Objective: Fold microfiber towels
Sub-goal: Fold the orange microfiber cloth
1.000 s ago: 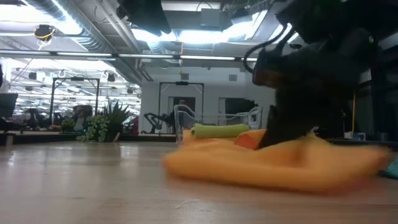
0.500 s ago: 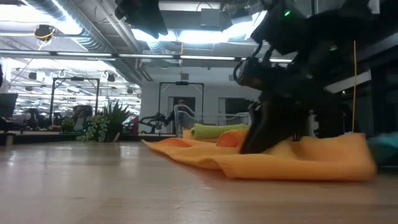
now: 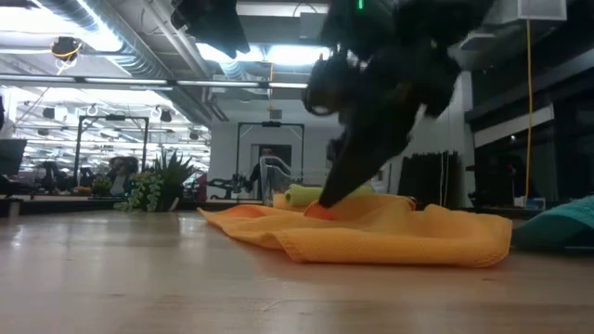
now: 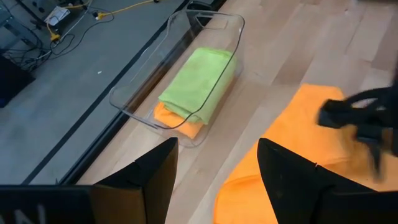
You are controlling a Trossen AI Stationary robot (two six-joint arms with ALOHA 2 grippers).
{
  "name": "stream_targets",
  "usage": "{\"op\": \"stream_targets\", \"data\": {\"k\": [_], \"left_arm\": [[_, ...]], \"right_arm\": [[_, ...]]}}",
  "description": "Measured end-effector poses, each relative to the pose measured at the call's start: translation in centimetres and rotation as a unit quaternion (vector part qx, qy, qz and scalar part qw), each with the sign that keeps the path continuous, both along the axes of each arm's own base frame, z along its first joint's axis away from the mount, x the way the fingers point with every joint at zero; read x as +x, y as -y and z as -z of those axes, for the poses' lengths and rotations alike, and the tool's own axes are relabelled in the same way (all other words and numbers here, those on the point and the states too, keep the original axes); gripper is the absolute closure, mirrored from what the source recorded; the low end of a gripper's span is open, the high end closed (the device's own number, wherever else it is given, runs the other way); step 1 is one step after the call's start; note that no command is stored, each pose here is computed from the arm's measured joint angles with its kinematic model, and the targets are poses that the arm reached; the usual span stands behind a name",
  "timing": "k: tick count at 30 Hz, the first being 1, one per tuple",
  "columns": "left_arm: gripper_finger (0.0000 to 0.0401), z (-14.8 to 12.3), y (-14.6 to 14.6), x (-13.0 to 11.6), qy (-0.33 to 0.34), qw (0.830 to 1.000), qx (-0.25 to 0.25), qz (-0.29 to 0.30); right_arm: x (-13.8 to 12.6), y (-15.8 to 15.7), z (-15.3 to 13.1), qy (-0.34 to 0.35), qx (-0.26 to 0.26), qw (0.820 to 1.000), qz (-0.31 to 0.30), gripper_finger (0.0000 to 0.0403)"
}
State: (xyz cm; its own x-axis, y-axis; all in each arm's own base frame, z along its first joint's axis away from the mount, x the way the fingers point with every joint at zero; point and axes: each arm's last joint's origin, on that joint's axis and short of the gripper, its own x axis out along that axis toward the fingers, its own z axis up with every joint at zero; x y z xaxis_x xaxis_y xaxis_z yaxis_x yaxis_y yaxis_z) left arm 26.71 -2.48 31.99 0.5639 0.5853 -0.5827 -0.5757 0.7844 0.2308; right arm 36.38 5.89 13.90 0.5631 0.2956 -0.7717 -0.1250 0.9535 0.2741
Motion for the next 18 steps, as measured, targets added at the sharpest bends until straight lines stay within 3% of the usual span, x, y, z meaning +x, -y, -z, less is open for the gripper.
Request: {"op": "stream_targets", "data": {"k": [3,6,8,10,12,14,18], "left_arm": [[0.0188,0.0,0.0,0.0,0.000,1.000,0.000,0.000],[0.0188,0.0,0.0,0.0,0.000,1.000,0.000,0.000],[0.0188,0.0,0.0,0.0,0.000,1.000,0.000,0.000],[0.0188,0.0,0.0,0.0,0.000,1.000,0.000,0.000],[0.0188,0.0,0.0,0.0,0.000,1.000,0.000,0.000],[0.0188,0.0,0.0,0.0,0.000,1.000,-0.001,-0.001],[0.0188,0.0,0.0,0.0,0.001,1.000,-0.001,-0.001]], "right_arm": [[0.0,-1.9,-1.2,-0.022,0.004,0.998,-0.050,0.0243],[-0.5,-3.5,-1.3,-0.040,-0.018,0.998,-0.048,0.0243],[-0.9,-4.4,-1.1,-0.047,-0.031,0.998,0.007,0.0243],[-1.2,-5.0,-0.9,-0.049,-0.035,0.991,0.116,0.0243],[-1.7,-5.6,-0.5,-0.033,-0.040,0.967,0.248,0.0243],[-2.5,-6.0,-0.1,0.003,-0.058,0.931,0.360,0.0243],[-3.7,-7.0,1.7,0.107,-0.090,0.860,0.491,0.0243]]}}
